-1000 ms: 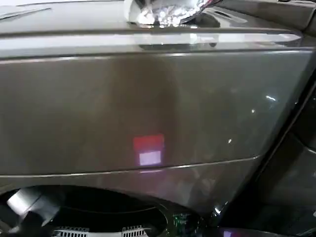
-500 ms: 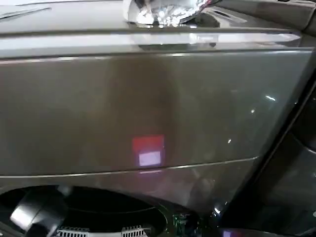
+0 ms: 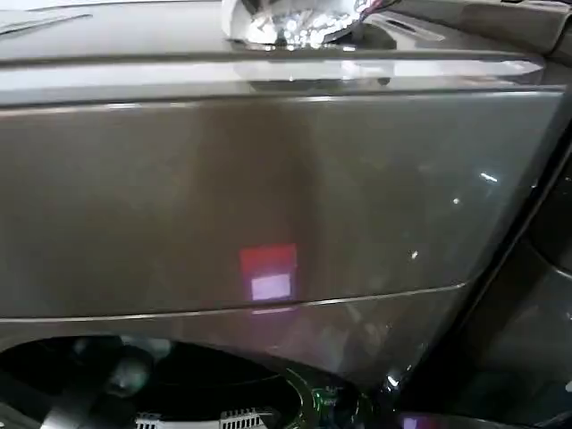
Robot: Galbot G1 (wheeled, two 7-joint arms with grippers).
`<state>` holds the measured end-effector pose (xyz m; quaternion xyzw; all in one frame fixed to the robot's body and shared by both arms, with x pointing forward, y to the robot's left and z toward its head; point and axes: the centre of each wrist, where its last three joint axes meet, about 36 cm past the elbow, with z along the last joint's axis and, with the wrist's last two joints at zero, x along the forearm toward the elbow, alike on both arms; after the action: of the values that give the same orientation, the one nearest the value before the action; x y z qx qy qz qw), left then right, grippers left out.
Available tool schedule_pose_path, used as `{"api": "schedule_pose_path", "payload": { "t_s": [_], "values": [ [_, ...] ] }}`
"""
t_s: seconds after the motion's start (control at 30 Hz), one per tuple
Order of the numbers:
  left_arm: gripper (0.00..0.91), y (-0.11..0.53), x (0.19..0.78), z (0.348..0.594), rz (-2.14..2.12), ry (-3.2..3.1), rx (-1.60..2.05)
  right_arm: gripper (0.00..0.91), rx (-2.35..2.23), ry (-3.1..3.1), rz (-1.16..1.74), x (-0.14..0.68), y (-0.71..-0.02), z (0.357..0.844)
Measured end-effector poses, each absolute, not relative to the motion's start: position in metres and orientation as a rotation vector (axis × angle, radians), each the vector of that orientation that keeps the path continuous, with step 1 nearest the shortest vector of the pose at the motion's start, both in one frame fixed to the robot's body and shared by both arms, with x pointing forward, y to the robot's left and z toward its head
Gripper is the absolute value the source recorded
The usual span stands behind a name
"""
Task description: Grasp the clothes from the dryer.
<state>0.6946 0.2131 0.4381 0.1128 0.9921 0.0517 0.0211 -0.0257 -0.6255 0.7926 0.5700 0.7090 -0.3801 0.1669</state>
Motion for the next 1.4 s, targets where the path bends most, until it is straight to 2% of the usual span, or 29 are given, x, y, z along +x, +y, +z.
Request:
{"api": "schedule_pose_path", "payload": {
  "t_s": [0.47,1.4],
  "values": [
    [0.000,0.191,0.673,0.435,-0.005,2.963,-0.090,0.907,1.614,2.009,-1.071,-0.027,-0.624,0.791],
    [0.000,0.177,0.663,0.434,0.005,2.908,-0.202,0.907,1.591,1.984,-1.059,-0.031,-0.624,0.798]
  ]
}}
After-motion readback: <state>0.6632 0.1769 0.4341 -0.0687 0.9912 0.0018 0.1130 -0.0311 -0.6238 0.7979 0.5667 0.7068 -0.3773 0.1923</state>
